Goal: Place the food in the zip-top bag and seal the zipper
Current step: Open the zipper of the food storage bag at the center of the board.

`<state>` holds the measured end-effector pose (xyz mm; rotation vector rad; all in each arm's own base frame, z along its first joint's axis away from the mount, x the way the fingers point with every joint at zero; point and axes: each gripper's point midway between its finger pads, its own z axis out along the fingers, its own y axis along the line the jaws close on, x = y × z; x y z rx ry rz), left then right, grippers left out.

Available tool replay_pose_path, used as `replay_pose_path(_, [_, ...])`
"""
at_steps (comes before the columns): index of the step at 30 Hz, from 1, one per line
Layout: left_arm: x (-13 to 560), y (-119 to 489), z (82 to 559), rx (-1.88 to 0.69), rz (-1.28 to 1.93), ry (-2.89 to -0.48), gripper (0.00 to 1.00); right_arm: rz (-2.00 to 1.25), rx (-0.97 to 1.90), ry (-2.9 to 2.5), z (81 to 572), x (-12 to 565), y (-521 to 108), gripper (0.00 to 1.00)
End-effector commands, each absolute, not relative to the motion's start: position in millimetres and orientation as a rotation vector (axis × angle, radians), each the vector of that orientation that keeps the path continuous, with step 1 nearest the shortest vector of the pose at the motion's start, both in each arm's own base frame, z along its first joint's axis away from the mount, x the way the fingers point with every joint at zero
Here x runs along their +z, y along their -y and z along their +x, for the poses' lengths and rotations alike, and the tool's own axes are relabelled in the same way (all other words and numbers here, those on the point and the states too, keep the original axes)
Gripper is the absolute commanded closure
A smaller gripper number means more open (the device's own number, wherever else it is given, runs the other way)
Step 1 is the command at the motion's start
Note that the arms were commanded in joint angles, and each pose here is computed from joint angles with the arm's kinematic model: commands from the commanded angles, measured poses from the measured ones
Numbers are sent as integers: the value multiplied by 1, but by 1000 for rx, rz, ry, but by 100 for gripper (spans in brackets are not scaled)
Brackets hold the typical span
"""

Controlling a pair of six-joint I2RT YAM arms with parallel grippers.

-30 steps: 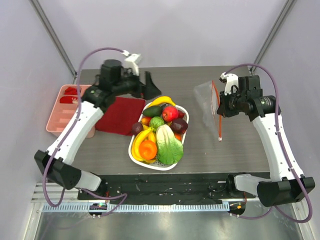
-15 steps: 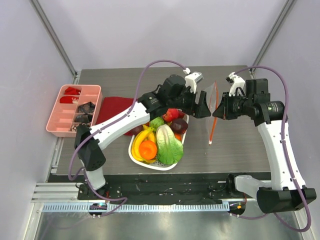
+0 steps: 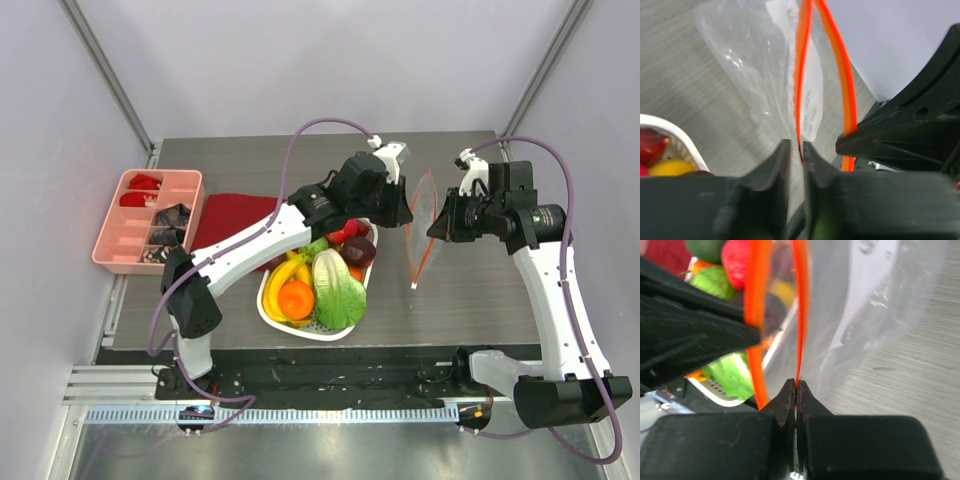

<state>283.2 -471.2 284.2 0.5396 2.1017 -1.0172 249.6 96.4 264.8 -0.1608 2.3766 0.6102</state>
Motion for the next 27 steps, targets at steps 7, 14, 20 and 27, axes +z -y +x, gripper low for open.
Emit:
replay_pose_path(7, [273, 471, 302, -1304, 309, -2185, 100, -125, 404, -2349, 262, 255, -70, 82])
replay_pose_path(14, [278, 479, 301, -1510, 199, -2185, 100, -79, 426, -2299, 276, 238, -73, 73])
replay_pose_path(20, [273, 479, 304, -1619, 64, -2221, 100, -50, 449, -2264, 279, 233, -76, 75])
replay_pose_path(27, [268, 463, 316, -1584, 55, -2211, 100, -63, 411, -2212, 275, 251, -70, 99])
